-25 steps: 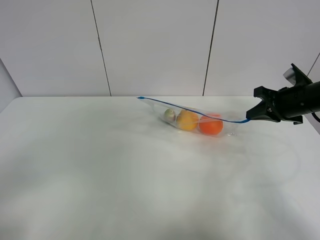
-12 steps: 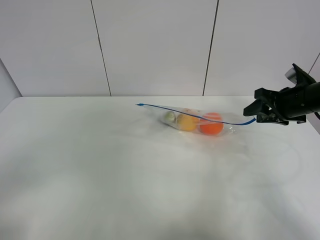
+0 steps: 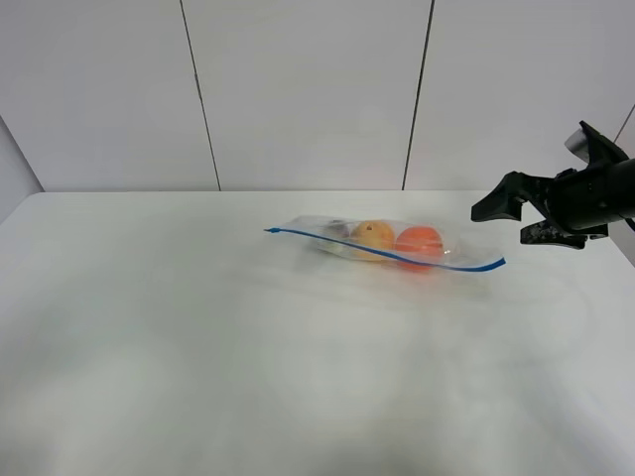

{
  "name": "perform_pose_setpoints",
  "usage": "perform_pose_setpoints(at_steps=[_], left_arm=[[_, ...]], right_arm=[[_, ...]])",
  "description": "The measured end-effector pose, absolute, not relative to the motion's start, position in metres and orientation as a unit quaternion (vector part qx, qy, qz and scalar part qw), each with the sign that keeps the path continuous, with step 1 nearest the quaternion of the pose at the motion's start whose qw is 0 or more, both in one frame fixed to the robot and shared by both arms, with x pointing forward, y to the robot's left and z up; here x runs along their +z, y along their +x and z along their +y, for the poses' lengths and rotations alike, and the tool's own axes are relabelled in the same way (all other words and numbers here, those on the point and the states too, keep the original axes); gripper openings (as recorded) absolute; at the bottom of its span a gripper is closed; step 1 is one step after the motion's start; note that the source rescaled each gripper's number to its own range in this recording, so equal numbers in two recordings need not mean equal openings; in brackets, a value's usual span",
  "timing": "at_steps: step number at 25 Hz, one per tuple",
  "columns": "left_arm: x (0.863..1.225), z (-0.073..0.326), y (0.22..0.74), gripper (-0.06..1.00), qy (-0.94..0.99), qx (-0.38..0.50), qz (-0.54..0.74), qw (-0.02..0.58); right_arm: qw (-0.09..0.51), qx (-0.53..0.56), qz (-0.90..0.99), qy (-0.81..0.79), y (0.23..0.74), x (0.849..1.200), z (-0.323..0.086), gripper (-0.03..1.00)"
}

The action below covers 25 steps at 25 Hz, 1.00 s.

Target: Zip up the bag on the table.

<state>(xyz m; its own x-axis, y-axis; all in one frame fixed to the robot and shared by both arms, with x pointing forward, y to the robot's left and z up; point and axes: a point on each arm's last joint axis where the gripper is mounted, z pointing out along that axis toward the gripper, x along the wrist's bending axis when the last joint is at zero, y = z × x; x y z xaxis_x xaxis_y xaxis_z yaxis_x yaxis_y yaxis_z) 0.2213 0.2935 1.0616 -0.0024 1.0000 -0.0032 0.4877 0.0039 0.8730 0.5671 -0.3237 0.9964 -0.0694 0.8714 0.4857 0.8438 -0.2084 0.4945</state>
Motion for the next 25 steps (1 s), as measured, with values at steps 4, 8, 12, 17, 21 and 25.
perform_pose_setpoints(at_steps=[4, 8, 12, 17, 21, 25], left_arm=[[1.062, 0.294, 0.221, 0.52, 0.609, 0.357, 0.611, 0.358], [1.062, 0.294, 0.221, 0.52, 0.609, 0.357, 0.611, 0.358], [1.062, 0.294, 0.221, 0.52, 0.609, 0.357, 0.611, 0.358], [1.062, 0.294, 0.221, 0.52, 0.609, 0.357, 0.611, 0.358], [1.062, 0.294, 0.221, 0.52, 0.609, 0.357, 0.611, 0.358], [1.062, 0.294, 0.221, 0.52, 0.609, 0.357, 0.611, 0.358]], right_arm=[[0.008, 0.381, 0.648, 0.660, 0.571, 1.011, -0.322, 1.00], [0.032, 0.358, 0.665, 0.654, 0.578, 1.025, -0.327, 1.00], [0.068, 0.309, 0.685, 0.656, 0.581, 1.034, -0.337, 1.00], [0.099, 0.255, 0.690, 0.670, 0.581, 1.034, -0.348, 1.00], [0.114, 0.208, 0.681, 0.693, 0.577, 1.031, -0.357, 1.00], [0.125, 0.180, 0.668, 0.712, 0.576, 1.029, -0.362, 1.00]])
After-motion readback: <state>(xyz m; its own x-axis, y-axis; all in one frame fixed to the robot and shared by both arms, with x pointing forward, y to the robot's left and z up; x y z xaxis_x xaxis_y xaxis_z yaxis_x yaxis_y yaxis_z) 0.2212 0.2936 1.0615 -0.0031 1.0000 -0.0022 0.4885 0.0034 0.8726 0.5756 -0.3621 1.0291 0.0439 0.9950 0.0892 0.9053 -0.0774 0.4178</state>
